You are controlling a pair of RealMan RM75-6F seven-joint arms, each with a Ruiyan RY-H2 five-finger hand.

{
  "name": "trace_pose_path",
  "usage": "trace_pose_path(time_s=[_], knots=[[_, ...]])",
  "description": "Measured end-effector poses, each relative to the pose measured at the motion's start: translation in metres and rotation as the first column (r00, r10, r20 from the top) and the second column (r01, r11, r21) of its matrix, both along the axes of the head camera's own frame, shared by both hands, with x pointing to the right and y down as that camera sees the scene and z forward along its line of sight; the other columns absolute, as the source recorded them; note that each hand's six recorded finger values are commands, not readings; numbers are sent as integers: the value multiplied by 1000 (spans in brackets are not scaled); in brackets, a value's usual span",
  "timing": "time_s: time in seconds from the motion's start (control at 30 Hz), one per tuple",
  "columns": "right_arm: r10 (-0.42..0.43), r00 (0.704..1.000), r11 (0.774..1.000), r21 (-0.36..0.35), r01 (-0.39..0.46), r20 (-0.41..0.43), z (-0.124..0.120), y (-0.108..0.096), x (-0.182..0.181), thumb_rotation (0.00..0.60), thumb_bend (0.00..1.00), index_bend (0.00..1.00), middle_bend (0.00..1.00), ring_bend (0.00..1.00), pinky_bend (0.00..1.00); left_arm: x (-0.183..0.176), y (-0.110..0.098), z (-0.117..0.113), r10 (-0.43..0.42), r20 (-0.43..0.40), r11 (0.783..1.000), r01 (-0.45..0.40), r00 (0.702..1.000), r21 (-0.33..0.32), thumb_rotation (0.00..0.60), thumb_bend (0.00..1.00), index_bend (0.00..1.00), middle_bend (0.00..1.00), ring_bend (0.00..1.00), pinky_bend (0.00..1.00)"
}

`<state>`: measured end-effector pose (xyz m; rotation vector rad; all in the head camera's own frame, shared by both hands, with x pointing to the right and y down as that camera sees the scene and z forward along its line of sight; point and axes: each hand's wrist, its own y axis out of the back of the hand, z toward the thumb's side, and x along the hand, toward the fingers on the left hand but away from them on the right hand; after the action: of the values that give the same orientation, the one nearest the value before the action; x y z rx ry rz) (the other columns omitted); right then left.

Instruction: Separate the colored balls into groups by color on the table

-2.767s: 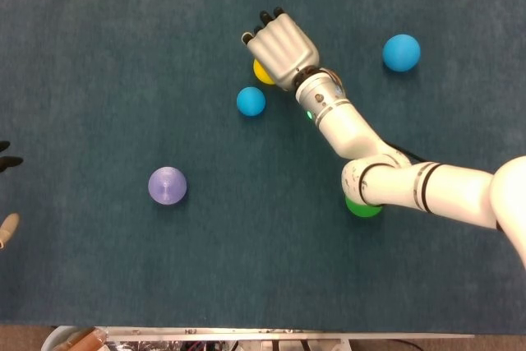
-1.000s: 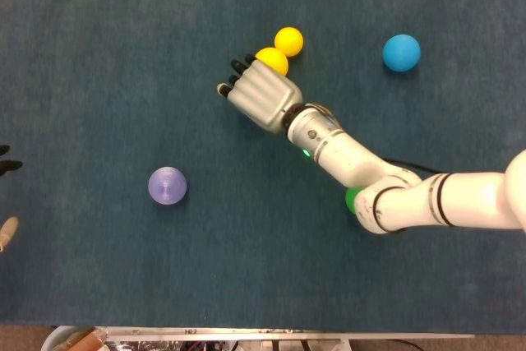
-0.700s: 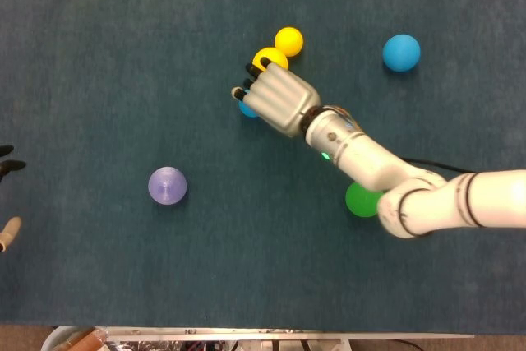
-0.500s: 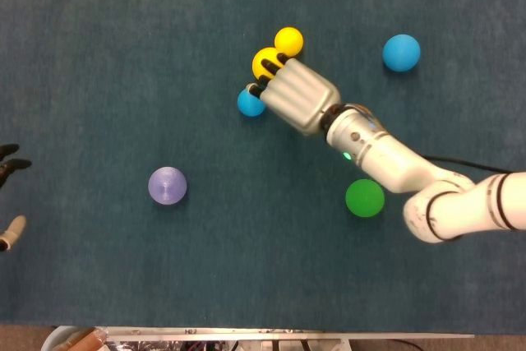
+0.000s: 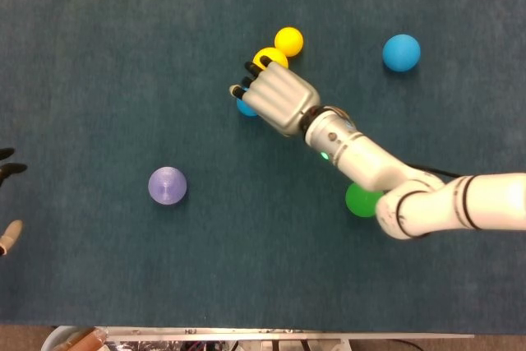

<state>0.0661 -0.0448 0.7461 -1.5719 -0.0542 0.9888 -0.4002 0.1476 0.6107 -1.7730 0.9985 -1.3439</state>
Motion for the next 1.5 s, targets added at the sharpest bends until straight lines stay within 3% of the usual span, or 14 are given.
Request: trace_pose_path(time_s=[0.23,0.5,0.9,1.2,1.5], knots=[[-5,1000,1000,-4,5,-6,7,2,-11,600,142,224,355,153,232,-2,1,1,-4,0,1000,4,1000,-2,600,324,190,120,137,189],[-17,999,1000,-7,16,-38,6,4,6,600,142,224,355,152,232,-3,1,2,-2,-3,1000,2,1000,-5,600,324,190,120,137,189],[-37,999,999,21,37,-5,-40,13,63,600,142,224,355,153,232,2,-3,8,19,-16,1000,-19,1000,-13,600,325,190,119,137,189],[-45,999,999,13,45,-7,-22,14,42,600,142,224,355,152,232,-2,2,3,-1,-2,1000,1,1000,-10,600,324,190,116,137,188],[-62,998,996,56,63,-20,-7,10,14,600,141,224,355,153,232,-6,5,-1,-14,0,1000,14,1000,-1,600,325,190,116,137,188]])
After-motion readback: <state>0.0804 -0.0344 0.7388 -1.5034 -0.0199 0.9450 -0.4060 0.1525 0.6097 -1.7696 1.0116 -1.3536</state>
